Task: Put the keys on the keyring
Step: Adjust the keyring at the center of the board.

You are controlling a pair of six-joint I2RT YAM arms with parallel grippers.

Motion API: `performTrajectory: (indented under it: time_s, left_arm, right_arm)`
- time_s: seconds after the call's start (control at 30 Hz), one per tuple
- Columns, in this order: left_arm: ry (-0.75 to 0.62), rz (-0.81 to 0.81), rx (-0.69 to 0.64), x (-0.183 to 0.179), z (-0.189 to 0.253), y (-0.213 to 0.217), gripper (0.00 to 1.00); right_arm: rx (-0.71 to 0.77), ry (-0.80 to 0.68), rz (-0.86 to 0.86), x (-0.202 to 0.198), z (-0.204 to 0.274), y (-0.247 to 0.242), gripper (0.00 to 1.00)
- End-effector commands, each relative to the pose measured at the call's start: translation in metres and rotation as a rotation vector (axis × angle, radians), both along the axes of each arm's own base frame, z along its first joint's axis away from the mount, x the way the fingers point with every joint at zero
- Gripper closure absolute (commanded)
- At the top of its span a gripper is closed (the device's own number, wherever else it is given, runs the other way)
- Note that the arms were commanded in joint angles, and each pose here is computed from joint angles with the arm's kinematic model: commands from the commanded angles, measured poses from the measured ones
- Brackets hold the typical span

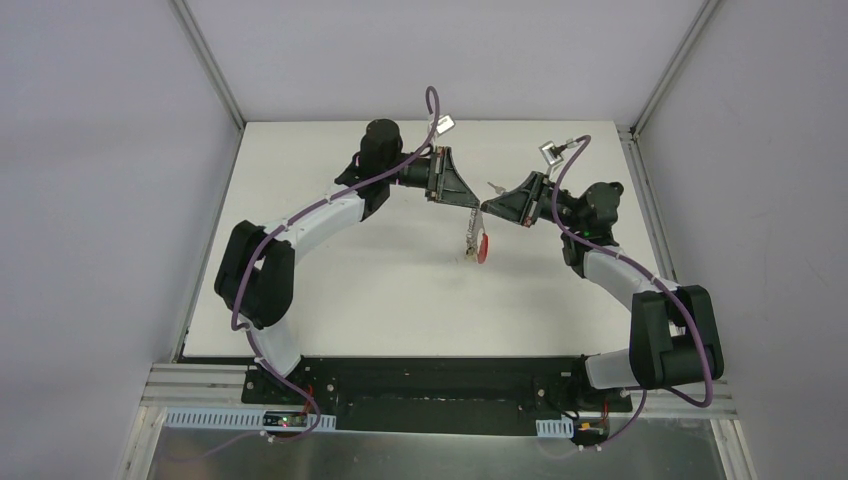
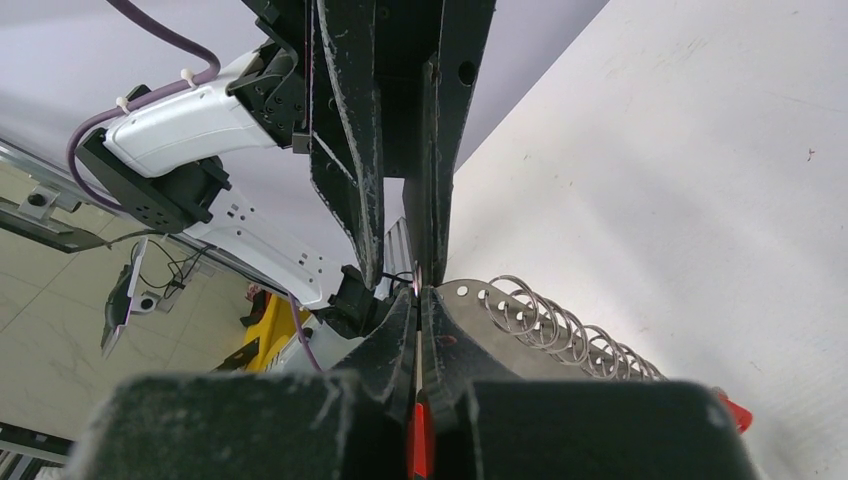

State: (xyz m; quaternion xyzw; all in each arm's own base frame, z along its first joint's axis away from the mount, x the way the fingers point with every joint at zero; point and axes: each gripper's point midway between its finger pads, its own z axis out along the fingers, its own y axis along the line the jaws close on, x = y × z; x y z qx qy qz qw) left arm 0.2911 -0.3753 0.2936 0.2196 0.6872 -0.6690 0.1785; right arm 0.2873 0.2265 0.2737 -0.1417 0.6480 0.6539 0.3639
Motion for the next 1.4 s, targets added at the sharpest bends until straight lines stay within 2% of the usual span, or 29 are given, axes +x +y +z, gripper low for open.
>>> performTrajectory:
  time_s: [0.0, 0.23, 0.43, 0.63, 0.97, 1.1, 1.37]
  left_arm:
    - [-0.06, -0.049, -0.043, -0.016, 0.02, -0.002, 0.79]
    - [-0.059, -0.067, -0.045, -0.016, 0.02, -0.008, 0.85]
    - [-0.06, -0.079, -0.056, -0.015, 0.023, -0.011, 1.0]
    - [-0.07, -0.096, -0.028, -0.016, 0.02, -0.01, 1.0]
    - [-0.224, -0.14, 0.301, -0.036, -0.006, 0.023, 1.0]
    - [-0.183, -0.165, 0.389, -0.047, -0.008, 0.032, 1.0]
    - [0.009, -0.102, 0.438, -0.047, -0.01, 0.029, 1.0]
  right_arm:
    - [0.024, -0.084, -0.033, 0.003, 0.017, -0.005, 1.0]
    - [0.02, -0.088, -0.025, 0.001, 0.016, -0.004, 1.0]
    - [0.01, -0.093, -0.001, -0.003, 0.013, -0.001, 1.0]
    - [-0.016, -0.132, 0.029, -0.006, 0.013, -0.001, 0.99]
    - [-0.063, -0.251, 0.088, -0.016, 0.021, -0.009, 0.66]
    - [-0.076, -0.279, 0.126, -0.023, 0.025, -0.009, 0.62]
    - [-0.091, -0.306, 0.171, -0.032, 0.028, -0.009, 0.58]
